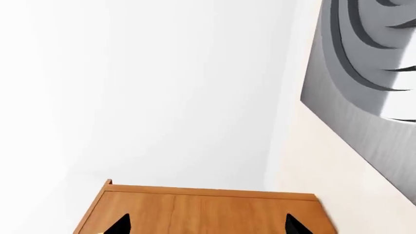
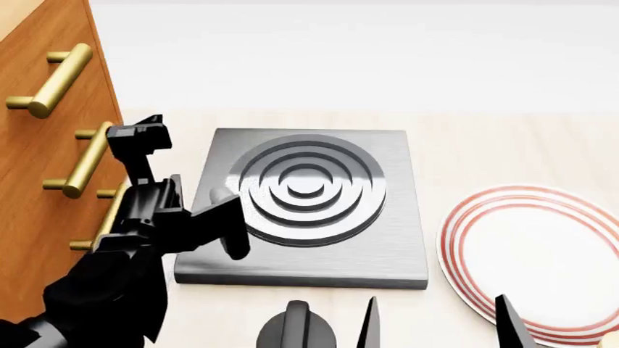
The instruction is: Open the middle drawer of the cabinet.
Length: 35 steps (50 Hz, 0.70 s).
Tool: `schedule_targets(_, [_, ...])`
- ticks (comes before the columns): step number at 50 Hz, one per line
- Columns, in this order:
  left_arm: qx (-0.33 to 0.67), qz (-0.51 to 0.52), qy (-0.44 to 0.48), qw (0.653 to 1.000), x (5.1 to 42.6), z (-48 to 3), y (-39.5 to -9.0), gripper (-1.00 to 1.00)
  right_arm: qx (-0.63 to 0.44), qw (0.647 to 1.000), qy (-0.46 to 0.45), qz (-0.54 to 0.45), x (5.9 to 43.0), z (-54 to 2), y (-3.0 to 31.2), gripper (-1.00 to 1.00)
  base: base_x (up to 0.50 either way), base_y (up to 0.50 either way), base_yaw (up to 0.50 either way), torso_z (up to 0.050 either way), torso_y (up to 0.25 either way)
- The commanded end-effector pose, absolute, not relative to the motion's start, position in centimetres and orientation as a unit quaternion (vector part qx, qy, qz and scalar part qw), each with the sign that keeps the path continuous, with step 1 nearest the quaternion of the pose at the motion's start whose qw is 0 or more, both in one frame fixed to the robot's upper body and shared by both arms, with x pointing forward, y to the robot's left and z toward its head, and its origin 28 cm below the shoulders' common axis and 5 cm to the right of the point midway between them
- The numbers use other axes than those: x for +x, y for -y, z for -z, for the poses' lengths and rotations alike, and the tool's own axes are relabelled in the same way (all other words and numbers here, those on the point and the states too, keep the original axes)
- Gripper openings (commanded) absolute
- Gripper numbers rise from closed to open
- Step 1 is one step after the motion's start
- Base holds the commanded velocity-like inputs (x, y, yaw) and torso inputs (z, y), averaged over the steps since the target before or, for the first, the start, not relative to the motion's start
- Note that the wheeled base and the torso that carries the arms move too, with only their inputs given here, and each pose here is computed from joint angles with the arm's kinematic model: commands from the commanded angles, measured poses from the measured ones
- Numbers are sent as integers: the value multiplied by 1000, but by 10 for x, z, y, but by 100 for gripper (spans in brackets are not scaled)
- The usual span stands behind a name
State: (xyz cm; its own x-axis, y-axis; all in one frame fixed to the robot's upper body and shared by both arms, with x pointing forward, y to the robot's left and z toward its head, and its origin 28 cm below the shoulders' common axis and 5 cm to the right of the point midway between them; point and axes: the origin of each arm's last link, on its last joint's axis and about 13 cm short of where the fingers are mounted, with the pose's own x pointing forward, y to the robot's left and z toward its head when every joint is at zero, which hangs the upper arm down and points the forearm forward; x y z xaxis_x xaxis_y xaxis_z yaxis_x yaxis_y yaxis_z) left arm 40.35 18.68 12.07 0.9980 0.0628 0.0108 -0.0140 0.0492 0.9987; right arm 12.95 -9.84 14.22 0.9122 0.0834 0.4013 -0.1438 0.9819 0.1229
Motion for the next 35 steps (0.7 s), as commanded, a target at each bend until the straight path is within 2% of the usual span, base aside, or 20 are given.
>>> schedule_targets(1, [692,-37,-32,721,401,-113,-193,100,75,975,201,-59,130,-142,98,100,0,0,0,0,0])
schedule_targets(35, [688,-69,-69,719,396,-101,-213,100,73,976,198,-61,130,-141,96,100,0,0,0,0,0])
